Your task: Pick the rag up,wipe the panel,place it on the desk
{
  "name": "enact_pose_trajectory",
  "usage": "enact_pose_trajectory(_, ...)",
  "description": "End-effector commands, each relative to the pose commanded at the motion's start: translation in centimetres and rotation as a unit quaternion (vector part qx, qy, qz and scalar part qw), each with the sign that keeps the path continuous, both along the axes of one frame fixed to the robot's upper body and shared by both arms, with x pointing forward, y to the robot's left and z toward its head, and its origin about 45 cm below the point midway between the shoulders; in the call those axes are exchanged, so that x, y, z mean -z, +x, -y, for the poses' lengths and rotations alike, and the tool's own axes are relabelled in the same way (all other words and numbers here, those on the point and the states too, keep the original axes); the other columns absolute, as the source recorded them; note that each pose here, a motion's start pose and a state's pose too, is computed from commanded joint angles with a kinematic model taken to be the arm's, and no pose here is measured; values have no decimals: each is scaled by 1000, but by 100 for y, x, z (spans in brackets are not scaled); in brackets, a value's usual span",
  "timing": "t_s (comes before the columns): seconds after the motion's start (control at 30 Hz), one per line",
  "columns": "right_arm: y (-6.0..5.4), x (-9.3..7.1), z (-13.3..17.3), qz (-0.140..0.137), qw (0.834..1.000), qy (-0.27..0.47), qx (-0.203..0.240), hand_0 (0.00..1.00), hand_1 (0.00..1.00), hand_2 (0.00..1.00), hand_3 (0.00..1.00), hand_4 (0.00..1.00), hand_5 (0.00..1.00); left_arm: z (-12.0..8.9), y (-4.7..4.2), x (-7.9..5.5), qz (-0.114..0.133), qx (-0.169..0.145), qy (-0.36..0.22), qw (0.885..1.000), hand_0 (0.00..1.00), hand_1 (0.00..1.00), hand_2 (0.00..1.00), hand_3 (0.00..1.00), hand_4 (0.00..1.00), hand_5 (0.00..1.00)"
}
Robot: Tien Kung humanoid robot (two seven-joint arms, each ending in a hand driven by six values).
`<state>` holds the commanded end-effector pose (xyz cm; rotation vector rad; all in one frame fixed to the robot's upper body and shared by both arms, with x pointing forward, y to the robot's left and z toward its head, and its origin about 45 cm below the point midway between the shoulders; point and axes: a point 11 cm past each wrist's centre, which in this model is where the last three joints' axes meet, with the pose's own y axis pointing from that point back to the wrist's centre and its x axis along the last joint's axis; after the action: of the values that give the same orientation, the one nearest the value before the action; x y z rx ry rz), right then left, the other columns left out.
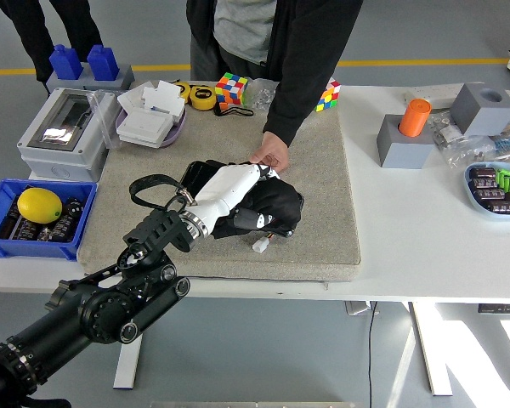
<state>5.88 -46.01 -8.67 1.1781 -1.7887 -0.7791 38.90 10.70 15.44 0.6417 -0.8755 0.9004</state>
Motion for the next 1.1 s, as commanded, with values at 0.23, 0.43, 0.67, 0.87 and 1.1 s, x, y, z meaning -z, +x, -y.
enact_pose_trajectory(0.23,-9,-4,12,-1,1000,-1,-1,590,572,510,523,940,391,60,-23,-3,2,12,3,1000,248,377,450,564,731,2)
enact_pose_trajectory(0.43,-9,-6,17,-1,1000,-2,0,591,573,510,523,940,391,-22,24,-7,4,-2,1,1000,248,374,450,564,731,2)
enact_pose_trajectory(0.67,-32,-3,18,-3,1000,-2,0,591,573,510,522,940,391,-210,147,-57,10,-36,-7,999,247,374,450,563,731,2)
enact_pose_trajectory(0.87,-4,1,-5,1,1000,0,1,589,572,510,522,941,392,-357,194,-45,9,-60,-14,998,246,374,449,563,732,2)
enact_pose_trajectory(1.1,-3,1,-9,2,1000,1,2,590,573,509,522,941,392,-626,293,-83,17,-98,-20,995,245,372,449,563,733,2)
